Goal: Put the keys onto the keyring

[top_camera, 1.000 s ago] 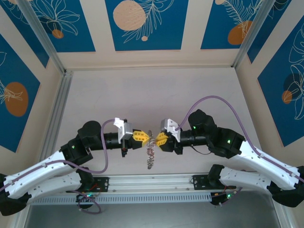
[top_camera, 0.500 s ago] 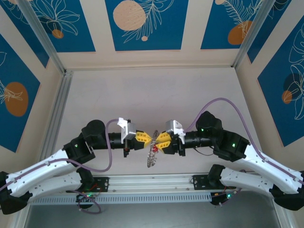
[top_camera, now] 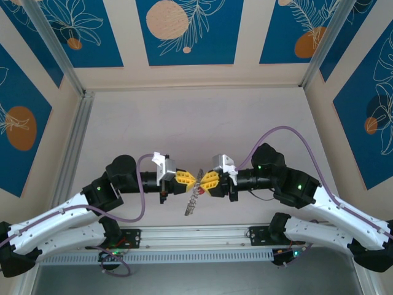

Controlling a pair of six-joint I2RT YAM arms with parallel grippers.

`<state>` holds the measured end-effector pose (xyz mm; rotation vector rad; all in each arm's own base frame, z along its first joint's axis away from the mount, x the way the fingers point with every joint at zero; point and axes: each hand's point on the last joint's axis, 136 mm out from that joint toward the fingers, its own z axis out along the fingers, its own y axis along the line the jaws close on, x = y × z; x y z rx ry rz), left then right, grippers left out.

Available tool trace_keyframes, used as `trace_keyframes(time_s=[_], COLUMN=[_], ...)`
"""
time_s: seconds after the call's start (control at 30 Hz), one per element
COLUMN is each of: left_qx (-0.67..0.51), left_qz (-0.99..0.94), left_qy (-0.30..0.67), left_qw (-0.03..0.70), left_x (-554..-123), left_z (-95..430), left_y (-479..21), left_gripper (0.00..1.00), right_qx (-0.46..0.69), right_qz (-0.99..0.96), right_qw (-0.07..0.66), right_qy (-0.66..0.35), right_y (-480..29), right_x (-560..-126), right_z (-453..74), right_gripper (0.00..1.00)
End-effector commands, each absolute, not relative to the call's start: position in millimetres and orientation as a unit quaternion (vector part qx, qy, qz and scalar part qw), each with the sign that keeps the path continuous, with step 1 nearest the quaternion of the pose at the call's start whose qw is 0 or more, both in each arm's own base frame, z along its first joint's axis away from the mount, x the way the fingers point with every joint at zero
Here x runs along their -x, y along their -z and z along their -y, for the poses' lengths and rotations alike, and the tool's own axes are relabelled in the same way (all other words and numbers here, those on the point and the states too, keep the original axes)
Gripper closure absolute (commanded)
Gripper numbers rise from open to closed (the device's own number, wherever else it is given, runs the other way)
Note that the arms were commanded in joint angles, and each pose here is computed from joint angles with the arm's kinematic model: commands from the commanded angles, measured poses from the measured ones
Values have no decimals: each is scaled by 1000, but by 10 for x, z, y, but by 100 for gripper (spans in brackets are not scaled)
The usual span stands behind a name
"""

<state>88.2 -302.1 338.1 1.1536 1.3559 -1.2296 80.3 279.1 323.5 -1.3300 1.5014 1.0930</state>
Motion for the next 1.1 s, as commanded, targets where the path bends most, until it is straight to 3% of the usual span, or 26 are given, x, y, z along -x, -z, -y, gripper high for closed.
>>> trace_keyframes(time_s=[0.0, 0.33, 0.83, 1.07], left_qx=[-465, -457, -454, -458], left_qz=[-502, -501, -504, -503], left_qy=[533, 531, 537, 542], left_qw=[498, 508, 502, 494], left_x=[-797, -830, -840, -828], left_z=[3014, 3011, 3043, 3075], left_y=[-3736, -3749, -3721, -3683], left_gripper=[100, 100, 100, 100], right_qx=[527, 509, 513, 498], right_qz=[-603, -632, -590, -579], right_qw=[403, 407, 440, 454], right_qy=[-444, -419, -443, -458], right_y=[-3157, -2977, -3161, -3215], right_x=[-768, -849, -811, -756], right_z=[-2807, -2779, -2846, -2814], right_gripper=[85, 87, 87, 78])
